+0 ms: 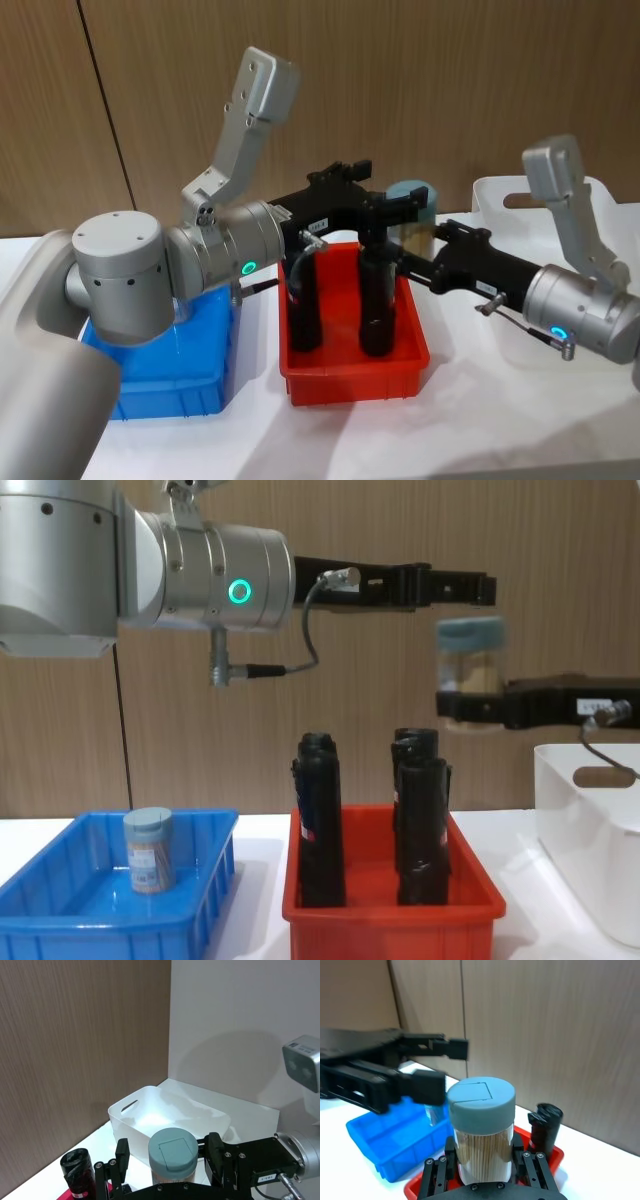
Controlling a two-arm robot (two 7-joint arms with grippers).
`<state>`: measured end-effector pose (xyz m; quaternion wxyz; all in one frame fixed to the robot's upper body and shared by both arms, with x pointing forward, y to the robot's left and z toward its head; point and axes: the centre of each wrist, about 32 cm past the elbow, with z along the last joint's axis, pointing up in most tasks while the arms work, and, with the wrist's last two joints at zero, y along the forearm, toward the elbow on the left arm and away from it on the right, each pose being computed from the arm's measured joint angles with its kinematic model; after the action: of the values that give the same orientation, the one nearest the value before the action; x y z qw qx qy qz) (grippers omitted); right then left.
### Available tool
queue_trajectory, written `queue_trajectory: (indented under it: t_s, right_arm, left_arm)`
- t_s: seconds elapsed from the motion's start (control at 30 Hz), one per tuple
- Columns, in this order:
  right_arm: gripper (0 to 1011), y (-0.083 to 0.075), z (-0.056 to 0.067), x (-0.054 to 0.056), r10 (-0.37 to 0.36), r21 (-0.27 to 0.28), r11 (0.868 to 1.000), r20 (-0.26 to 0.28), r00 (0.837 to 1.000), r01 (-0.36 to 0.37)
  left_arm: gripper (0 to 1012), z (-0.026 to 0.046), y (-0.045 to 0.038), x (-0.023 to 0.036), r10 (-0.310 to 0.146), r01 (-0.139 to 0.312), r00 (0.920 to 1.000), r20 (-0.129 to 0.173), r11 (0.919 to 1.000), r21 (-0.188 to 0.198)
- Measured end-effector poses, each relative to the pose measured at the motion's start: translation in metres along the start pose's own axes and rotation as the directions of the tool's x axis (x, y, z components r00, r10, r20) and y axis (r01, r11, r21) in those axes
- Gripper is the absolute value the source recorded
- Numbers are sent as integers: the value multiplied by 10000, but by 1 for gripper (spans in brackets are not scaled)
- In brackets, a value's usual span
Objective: Pick the cotton swabs from the blue box and place them into the white box.
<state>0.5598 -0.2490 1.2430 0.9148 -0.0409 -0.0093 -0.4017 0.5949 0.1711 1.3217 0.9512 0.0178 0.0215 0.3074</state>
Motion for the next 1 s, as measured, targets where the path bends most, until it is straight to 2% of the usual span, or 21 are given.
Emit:
queue_trajectory:
  t_s: [0.3,0.67,1.0]
  right_arm:
    - [648,-81,-118,123,-634,-227,9978,-164,9979,630]
    - [648,-202,-216,301,-1609,-328,9865,-186,9868,1603]
    - [648,-300,-259,514,-2737,-488,9605,155,9617,2741]
  left_arm:
    - [999,0,0,0,0,0,10000,0,10000,0]
    - [1000,0,0,0,0,0,10000,0,10000,1]
    - [999,0,0,0,0,0,10000,0,10000,0]
